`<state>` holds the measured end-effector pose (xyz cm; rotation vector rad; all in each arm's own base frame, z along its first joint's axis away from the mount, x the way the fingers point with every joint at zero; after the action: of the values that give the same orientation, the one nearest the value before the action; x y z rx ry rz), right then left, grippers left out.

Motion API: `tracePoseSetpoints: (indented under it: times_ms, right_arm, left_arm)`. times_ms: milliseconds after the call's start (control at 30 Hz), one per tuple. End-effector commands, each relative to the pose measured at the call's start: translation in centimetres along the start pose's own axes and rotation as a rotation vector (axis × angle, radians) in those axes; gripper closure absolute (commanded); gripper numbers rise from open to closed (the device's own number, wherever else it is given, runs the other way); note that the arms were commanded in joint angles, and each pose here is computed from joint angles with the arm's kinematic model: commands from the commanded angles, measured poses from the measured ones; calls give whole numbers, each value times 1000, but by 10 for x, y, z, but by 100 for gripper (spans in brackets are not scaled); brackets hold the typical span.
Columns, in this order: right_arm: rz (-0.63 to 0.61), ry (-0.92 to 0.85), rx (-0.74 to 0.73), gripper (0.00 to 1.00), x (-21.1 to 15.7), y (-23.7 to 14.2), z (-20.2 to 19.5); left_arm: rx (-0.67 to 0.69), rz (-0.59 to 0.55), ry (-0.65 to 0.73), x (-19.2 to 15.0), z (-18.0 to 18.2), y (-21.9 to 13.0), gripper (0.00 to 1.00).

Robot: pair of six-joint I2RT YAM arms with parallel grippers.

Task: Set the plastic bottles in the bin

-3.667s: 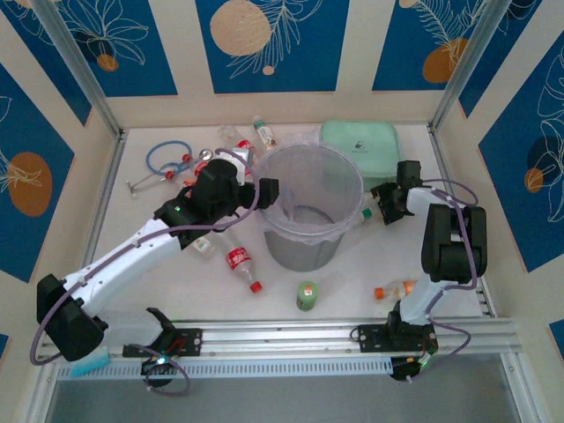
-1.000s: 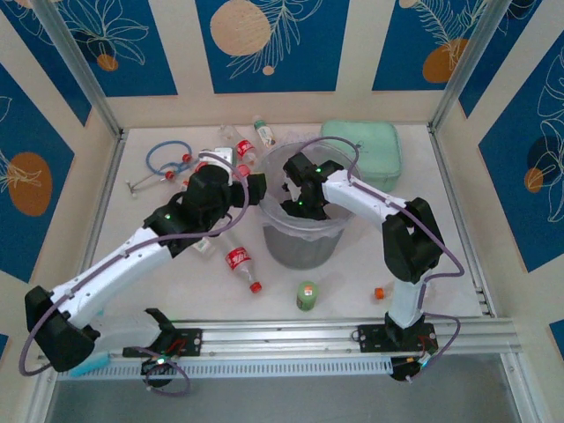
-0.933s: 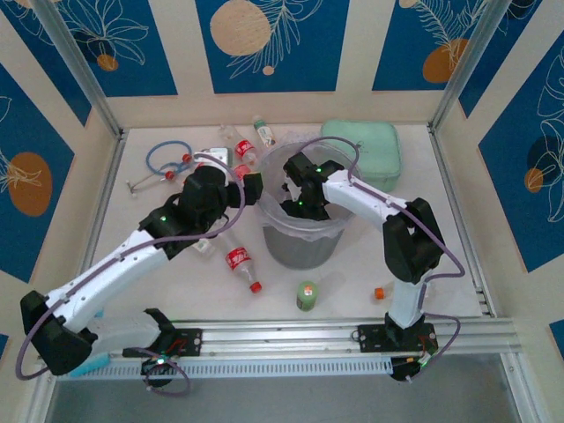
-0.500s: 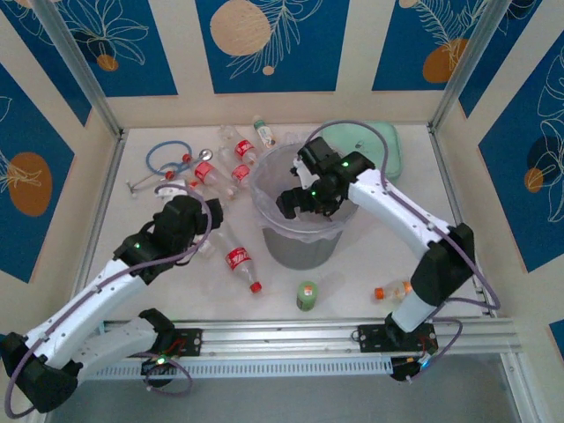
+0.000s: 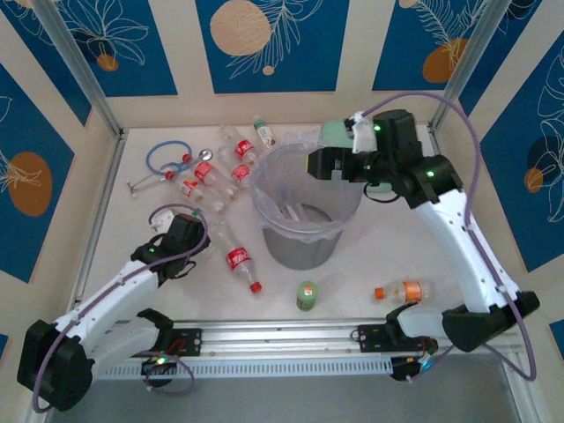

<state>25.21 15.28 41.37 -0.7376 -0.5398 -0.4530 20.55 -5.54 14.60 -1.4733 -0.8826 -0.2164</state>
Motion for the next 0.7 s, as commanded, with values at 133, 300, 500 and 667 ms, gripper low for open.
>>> tracePoseSetpoints:
  times_ms: [133,300,500,667]
  right_arm:
    - [-50,47,119,0,8,-8,4]
    - [-19,84,113,0,0,3,-8]
    - [20,103,90,0,-7,14,-19]
    - [12,137,82,0,-14,14,-29]
  left_arm:
    - [-71,33,-83,-5,-12,18,11]
    - [-70,74,-84,-13,-19,35,10]
    - [-63,94,-85,-17,-24,50,7]
    - [-48,114,-84,-19,-24,51,17]
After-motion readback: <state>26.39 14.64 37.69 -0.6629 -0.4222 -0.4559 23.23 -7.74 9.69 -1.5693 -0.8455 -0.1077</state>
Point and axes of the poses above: each hand's point on the last joint's axis, 136 mm out from that joint toward the fingers, its own y axis out along the fingers, its own z axis along the line the jaws close on, x = y × z, the point moved 7 cm from there along -y, back along the fingers, and after that the axes turned 8 degrees about y, right-handed, at the moved point
